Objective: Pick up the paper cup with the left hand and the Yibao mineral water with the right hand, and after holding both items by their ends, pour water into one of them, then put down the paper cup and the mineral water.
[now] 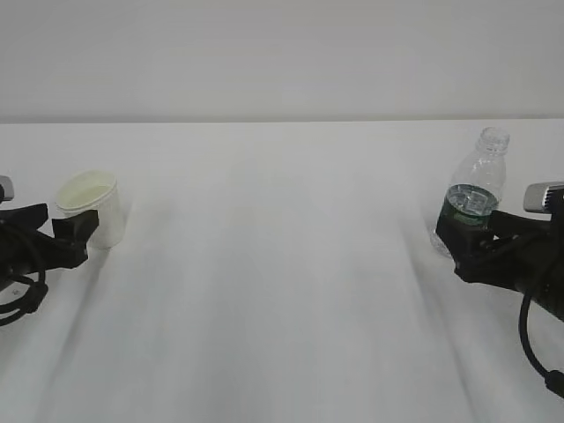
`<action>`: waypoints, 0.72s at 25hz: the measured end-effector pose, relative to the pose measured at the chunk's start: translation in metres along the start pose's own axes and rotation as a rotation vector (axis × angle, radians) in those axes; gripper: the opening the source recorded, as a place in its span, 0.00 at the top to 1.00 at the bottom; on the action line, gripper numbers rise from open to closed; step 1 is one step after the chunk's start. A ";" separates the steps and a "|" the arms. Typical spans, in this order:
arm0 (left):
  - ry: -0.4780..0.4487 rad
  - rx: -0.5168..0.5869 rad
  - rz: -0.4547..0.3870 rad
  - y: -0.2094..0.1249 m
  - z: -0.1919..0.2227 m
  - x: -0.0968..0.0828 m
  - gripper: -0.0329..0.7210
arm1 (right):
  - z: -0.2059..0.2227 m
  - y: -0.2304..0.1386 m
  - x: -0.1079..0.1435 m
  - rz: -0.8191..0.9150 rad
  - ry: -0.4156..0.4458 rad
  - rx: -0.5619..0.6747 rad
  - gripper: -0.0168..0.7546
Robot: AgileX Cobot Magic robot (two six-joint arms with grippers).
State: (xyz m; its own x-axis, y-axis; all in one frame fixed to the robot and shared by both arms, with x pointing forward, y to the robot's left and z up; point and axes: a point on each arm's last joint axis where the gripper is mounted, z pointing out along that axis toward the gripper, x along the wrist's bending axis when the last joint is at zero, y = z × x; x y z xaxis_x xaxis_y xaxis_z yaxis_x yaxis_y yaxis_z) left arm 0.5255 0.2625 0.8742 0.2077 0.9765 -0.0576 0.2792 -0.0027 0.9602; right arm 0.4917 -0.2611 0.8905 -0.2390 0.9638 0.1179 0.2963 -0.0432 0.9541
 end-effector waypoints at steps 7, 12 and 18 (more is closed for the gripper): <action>-0.001 -0.036 0.006 0.010 -0.002 -0.001 0.22 | 0.000 0.000 0.002 0.000 0.018 0.003 0.21; -0.001 -0.055 0.009 0.016 -0.005 -0.001 0.22 | 0.000 0.000 0.002 0.005 0.020 0.003 0.21; -0.002 -0.100 0.015 0.029 -0.009 -0.002 0.22 | -0.004 0.015 0.004 -0.008 0.026 -0.055 0.21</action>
State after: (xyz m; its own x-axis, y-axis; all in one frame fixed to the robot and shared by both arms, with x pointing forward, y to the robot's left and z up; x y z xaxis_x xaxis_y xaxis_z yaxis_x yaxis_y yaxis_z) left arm 0.5246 0.2626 0.9047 0.2132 0.9760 -0.0434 0.1811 0.0041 0.9834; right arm 0.4911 -0.2593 0.9061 -0.2651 0.9572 0.1163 0.2429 -0.0505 0.9687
